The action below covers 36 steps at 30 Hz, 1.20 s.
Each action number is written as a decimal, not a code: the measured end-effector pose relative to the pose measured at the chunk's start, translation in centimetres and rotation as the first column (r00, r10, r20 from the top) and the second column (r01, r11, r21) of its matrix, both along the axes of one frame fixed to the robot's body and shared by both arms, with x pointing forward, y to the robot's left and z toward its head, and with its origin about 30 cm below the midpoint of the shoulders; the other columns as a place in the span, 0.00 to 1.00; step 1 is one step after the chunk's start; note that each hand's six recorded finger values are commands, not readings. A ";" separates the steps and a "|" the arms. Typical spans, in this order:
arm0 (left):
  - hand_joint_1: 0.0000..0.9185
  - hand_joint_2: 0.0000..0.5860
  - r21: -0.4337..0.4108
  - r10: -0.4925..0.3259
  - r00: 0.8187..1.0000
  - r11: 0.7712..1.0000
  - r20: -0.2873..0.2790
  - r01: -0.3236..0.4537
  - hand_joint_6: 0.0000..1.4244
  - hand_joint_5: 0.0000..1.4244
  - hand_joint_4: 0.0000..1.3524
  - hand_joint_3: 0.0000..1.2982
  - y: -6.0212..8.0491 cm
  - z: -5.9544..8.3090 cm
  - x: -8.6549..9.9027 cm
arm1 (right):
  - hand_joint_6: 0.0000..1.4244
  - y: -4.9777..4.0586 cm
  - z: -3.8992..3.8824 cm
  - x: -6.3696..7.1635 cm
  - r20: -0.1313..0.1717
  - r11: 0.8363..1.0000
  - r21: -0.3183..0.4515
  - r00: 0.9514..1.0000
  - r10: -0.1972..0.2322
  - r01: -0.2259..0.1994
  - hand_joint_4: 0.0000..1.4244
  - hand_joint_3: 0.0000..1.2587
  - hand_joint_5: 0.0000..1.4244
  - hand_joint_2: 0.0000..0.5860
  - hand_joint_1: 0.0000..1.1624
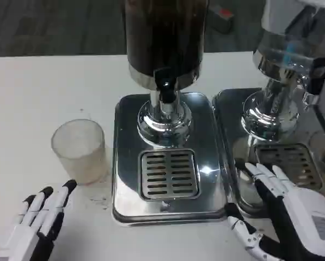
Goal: Grasp the cup under the faucet to collect the drink, then remove the cup.
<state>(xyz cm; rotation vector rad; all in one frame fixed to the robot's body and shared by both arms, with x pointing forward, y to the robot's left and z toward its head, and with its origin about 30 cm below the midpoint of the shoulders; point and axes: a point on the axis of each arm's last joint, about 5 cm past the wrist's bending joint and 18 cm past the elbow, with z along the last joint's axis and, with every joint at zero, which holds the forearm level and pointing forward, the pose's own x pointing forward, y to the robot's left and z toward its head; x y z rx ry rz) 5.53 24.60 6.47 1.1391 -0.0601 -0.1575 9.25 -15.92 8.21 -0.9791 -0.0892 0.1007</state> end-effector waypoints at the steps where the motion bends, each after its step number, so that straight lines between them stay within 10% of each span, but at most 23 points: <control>1: 0.00 0.10 0.000 0.000 1.000 1.000 -0.001 0.000 0.00 0.00 0.00 0.00 0.0 0.0 0.0 | 0.10 -0.01 -0.01 0.0 -0.002 1.000 0.001 1.000 -0.001 0.001 0.08 0.13 0.04 0.70 0.23; 17: 0.00 0.07 -0.044 -0.008 1.000 0.999 -0.013 0.007 0.01 0.00 0.00 0.00 0.1 -0.2 0.2 | 0.12 0.02 -0.01 -0.1 -0.015 1.000 0.012 1.000 -0.007 0.007 0.08 0.13 0.04 0.70 0.23; 36: 0.02 0.00 -0.198 0.076 0.982 0.979 0.174 -0.040 0.09 0.00 0.00 0.00 1.0 0.1 2.0 | 0.14 -0.04 0.00 0.0 -0.027 0.998 0.042 0.999 -0.036 0.037 0.11 0.16 0.05 0.70 0.23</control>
